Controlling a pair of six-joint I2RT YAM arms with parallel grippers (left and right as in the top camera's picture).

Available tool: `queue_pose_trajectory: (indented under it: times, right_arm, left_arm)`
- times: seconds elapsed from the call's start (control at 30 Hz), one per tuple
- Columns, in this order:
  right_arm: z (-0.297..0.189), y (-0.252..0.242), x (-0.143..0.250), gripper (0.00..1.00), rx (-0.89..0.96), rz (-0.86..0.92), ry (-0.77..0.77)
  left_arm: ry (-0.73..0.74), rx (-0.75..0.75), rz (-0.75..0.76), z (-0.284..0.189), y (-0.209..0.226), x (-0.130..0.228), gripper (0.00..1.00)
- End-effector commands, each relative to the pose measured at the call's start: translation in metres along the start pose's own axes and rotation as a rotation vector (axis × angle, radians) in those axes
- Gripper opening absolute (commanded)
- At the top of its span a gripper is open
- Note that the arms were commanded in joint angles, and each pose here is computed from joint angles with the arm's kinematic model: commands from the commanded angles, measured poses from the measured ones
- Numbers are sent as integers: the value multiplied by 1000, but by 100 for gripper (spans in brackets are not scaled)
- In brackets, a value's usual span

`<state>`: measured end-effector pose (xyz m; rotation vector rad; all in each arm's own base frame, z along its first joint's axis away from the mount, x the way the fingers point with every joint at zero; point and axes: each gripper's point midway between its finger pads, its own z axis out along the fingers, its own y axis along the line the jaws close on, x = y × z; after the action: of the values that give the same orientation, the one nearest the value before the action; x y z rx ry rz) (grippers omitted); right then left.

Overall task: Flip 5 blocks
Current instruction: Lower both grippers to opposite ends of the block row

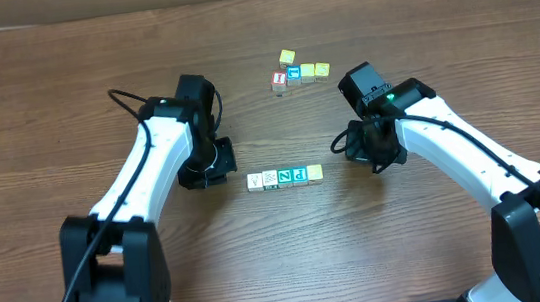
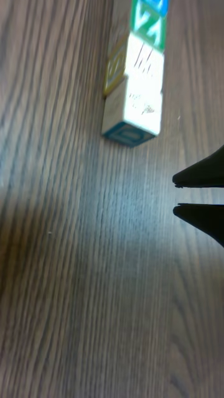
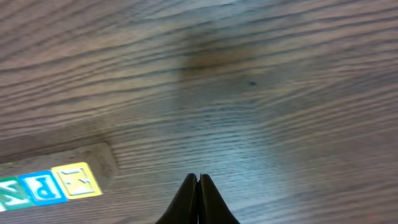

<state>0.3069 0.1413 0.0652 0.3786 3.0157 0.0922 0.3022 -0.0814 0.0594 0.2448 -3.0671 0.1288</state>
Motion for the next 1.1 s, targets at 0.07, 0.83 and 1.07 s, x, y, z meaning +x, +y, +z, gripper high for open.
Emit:
queue_pose_trajectory:
  times: [0.07,0.83,1.07]
  right_arm:
    - [4,20,-5,4,-115,31,-23]
    - [55,38,7,4,-318,152,-43]
    - [64,40,3,4,-320,252,-37]
  left_arm:
    - [73,-22,-4,33,-2,-4,4]
    - [112,92,55,48,-23,-5,4]
    - [111,65,70,48,-17,-5,4]
